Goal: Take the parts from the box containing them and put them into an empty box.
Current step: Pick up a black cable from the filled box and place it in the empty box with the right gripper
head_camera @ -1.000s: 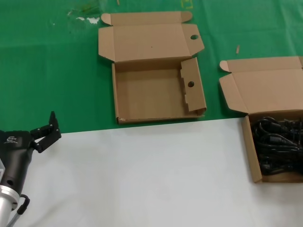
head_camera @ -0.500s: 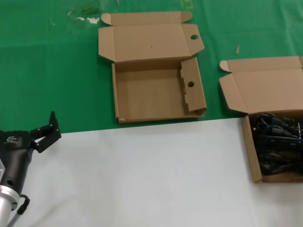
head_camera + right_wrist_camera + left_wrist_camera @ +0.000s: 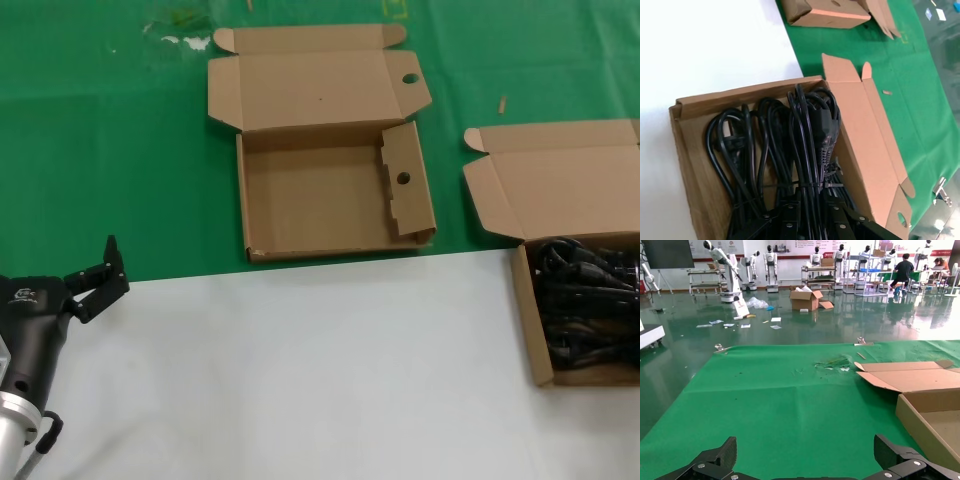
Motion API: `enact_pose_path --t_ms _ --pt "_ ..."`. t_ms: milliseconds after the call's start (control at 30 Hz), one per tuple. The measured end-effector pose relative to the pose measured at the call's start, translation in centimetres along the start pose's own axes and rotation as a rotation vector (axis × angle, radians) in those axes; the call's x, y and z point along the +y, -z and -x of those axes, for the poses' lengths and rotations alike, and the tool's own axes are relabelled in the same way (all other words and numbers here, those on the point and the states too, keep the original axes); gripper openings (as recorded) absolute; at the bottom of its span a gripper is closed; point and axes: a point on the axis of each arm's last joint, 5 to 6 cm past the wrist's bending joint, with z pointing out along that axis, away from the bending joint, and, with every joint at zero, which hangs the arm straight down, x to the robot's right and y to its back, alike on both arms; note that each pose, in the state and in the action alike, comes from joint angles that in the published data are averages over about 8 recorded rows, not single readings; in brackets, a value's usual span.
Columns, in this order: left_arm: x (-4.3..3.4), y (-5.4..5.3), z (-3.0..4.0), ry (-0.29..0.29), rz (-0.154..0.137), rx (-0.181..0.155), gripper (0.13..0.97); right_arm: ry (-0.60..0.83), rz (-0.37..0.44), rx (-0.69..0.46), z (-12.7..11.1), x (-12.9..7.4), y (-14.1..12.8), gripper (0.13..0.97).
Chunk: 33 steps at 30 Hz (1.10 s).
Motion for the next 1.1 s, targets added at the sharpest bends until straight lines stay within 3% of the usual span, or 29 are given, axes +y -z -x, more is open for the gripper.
enact_pose_path --t_ms 333,600,800,1100 --pt "0.0 0.0 0.0 0.0 0.0 0.0 0.966 -0.038 -0.051 0.033 -1.3 -1.7 2.2 0.206" --pt "0.0 0.0 0.0 0.0 0.0 0.0 0.966 -0.083 -0.173 0.052 -1.4 -4.6 3.0 0.206" --pt "0.0 0.0 0.0 0.0 0.0 0.0 0.966 -0.07 -0.301 0.06 0.3 -8.3 -0.4 0.206" --pt "0.0 0.0 0.0 0.0 0.0 0.0 0.966 -0.001 -0.457 0.05 1.8 -16.4 -7.2 0.206"
